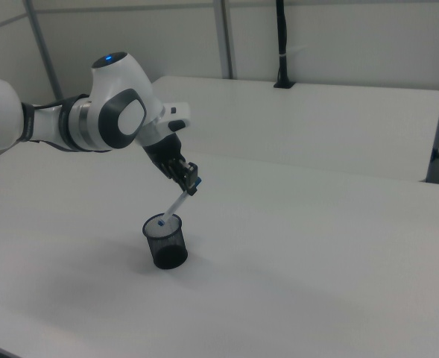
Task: Insert the marker
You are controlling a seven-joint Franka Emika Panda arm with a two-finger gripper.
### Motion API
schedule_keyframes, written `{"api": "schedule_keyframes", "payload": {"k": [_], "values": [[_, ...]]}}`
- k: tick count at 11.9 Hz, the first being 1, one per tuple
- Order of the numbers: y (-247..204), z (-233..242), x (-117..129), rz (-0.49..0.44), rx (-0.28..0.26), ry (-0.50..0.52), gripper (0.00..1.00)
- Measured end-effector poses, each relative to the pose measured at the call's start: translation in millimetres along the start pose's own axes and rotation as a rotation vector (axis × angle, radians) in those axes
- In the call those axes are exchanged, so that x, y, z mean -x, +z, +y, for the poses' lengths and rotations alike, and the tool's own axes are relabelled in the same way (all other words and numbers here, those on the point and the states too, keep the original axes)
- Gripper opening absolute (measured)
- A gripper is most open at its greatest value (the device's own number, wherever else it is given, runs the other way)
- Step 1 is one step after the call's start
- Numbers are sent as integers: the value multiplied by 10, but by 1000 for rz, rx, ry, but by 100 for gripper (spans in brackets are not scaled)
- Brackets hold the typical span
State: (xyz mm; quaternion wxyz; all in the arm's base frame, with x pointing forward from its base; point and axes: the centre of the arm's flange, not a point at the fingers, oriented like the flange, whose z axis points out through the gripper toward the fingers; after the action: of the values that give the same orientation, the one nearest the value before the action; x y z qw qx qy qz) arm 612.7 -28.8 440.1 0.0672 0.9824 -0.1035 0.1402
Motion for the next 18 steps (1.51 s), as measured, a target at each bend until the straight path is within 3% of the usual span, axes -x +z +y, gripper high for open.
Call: {"api": "schedule_keyframes", "payload": {"k": [6,9,11,12,14,18], "values": [[95,-104,250,-40,2,-27,18],[66,-166,272,-38,-1,-38,33],[-20,-203,268,-24,-5,-44,59],[-92,-292,273,-12,-11,-58,78],[-242,-539,309,-15,-16,-99,100],[-729,-1076,410,-142,-11,-166,100]]}}
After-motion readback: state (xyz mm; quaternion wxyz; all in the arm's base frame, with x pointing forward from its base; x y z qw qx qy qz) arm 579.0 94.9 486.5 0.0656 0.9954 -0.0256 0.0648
